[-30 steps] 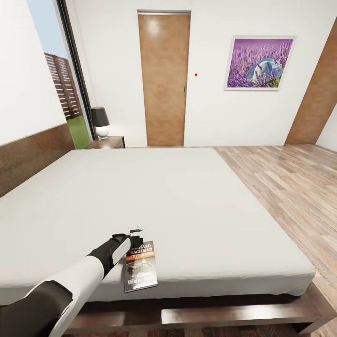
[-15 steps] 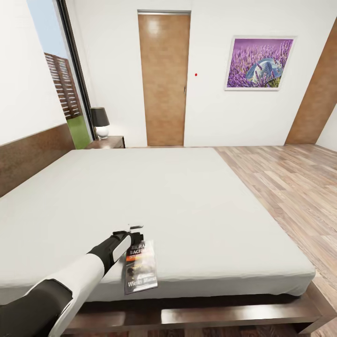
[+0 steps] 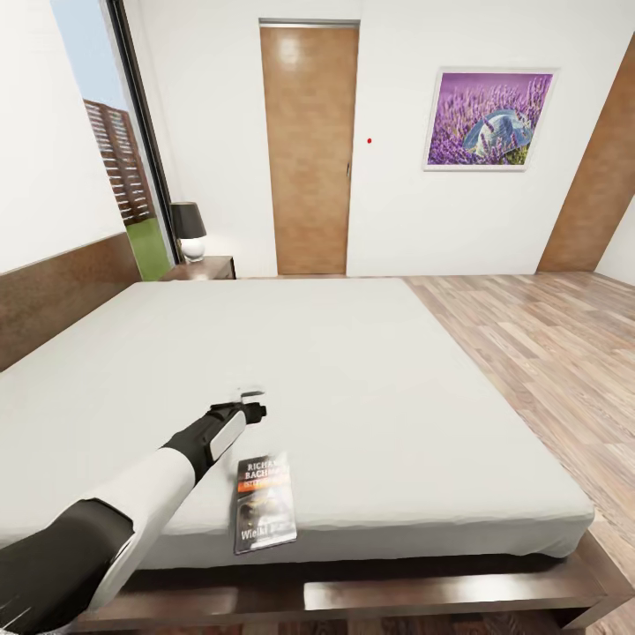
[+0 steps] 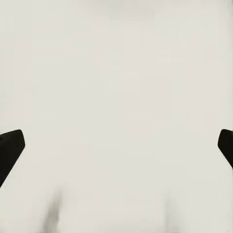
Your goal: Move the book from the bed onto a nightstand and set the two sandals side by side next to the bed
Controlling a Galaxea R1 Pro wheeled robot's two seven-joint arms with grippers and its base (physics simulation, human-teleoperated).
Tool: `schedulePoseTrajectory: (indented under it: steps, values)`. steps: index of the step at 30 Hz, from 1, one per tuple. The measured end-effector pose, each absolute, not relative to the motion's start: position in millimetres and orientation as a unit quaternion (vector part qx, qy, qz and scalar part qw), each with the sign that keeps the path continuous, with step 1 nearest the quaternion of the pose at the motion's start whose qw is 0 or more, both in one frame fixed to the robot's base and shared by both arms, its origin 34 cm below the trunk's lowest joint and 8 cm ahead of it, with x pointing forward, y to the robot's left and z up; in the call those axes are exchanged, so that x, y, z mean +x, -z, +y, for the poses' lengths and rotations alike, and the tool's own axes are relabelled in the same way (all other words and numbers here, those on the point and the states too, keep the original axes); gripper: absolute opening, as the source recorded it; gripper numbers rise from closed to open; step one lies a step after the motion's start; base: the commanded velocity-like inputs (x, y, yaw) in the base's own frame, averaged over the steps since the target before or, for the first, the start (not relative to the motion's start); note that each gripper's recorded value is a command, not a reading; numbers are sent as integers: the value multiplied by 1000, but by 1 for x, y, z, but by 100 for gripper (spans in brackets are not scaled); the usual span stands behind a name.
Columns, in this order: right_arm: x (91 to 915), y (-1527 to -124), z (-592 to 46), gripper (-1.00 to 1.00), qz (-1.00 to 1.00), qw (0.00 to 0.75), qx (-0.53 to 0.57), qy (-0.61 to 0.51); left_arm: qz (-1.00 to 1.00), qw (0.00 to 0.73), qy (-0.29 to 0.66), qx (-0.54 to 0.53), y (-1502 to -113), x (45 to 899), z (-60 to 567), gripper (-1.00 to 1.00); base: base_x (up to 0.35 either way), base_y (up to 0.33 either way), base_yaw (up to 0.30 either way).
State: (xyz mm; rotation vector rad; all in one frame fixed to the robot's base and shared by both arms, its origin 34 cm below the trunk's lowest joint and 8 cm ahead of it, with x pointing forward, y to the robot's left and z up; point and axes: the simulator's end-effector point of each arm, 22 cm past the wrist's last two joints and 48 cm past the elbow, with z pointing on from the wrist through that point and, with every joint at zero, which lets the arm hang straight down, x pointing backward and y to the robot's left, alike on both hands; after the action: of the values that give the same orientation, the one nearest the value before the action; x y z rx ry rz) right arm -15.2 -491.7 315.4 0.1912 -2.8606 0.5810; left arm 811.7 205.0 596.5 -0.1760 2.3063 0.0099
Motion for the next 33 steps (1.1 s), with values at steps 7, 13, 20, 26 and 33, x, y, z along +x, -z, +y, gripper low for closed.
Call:
schedulePoseTrajectory:
  steps: [7, 13, 20, 26, 33]
  values:
    - [-14, -315, -491, 100, -972, 107, 67, -197, 906, 416, -12, -75, -611, 820, 211, 100, 0, 0, 0]
    - [-14, -315, -491, 100, -972, 107, 67, -197, 904, 420, -19, -79, -615, 822, 215, 100, 0, 0, 0]
    - [-14, -315, -491, 100, -972, 106, 67, -198, 901, 426, -22, -81, -622, 826, 220, 100, 0, 0, 0]
    - [-12, -314, -491, 100, -972, 105, 67, -197, 890, 442, -51, -96, -639, 833, 249, 100, 0, 0, 0]
    - [-12, -314, -489, 100, -973, 104, 67, -196, 873, 464, -95, -115, -663, 839, 301, 100, 0, 0, 0]
